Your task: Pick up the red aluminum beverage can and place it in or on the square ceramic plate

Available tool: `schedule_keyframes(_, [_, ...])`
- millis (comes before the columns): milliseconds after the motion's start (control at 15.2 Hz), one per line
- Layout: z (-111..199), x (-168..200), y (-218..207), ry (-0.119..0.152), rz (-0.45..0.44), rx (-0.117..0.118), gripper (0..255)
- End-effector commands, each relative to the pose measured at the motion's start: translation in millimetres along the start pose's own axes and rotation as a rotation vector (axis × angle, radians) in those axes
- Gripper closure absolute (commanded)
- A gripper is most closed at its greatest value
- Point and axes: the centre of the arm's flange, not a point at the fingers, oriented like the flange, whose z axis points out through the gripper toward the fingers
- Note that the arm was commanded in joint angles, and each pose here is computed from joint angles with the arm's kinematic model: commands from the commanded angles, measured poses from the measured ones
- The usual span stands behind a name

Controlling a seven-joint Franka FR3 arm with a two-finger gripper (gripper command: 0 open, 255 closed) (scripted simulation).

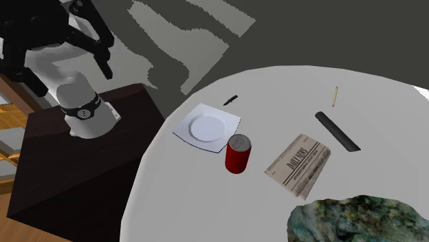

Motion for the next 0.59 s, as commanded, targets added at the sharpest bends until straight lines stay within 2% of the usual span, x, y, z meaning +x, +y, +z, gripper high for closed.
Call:
schedule_keyframes(0, [18,1,-23,-0.002,0.004,-0.006,0])
schedule_keyframes(528, [84,20,-108,-0.012,0.017,-0.033,0])
